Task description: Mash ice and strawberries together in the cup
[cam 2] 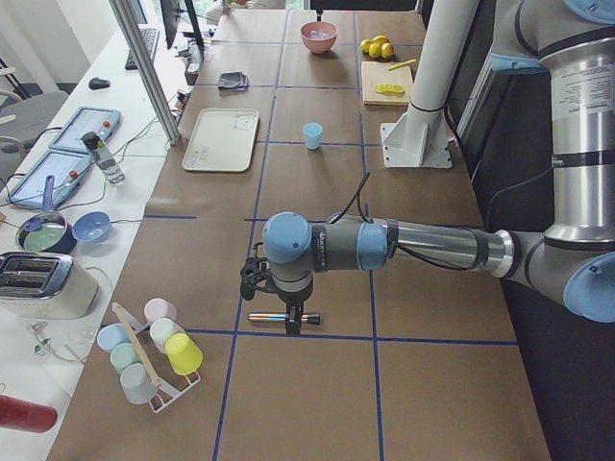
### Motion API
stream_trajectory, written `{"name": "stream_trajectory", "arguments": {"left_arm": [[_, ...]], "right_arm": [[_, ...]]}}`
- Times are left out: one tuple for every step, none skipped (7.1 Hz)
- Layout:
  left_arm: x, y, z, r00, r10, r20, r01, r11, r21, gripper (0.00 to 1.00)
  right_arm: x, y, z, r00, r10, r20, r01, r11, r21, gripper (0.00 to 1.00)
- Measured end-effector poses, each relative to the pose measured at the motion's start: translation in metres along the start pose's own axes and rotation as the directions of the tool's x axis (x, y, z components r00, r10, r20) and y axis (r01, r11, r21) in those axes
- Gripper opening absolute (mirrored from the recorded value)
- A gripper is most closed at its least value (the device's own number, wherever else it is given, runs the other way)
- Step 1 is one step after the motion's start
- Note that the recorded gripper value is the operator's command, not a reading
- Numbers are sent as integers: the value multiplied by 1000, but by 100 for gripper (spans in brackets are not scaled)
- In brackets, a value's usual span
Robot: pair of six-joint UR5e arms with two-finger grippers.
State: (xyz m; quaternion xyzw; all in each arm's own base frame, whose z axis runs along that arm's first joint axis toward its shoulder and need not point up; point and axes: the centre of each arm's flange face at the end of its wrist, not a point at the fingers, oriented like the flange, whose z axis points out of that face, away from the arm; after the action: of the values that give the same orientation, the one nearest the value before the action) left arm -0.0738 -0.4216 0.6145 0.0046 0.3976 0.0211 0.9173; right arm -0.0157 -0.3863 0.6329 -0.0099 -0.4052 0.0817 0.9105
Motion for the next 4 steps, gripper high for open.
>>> {"name": "stream_trajectory", "arguments": {"left_arm": [[0, 0, 0, 1000, 0, 0, 0, 1000, 0, 100], [0, 0, 0, 1000, 0, 0, 0, 1000, 0, 100], [1, 0, 0, 1000, 2, 0, -2, 1000, 0, 100], [1, -1, -1, 1000, 3, 0, -3, 1000, 3, 100]], "right_arm": [[-7, 6, 8, 996, 86, 4, -86, 996, 2, 95], [-11, 8, 12, 986, 166, -1, -166, 986, 5, 95], [-12, 8, 16, 974, 226, -15, -226, 974, 14, 95], [-11, 8, 22, 965, 261, -31, -261, 965, 16, 95]]}}
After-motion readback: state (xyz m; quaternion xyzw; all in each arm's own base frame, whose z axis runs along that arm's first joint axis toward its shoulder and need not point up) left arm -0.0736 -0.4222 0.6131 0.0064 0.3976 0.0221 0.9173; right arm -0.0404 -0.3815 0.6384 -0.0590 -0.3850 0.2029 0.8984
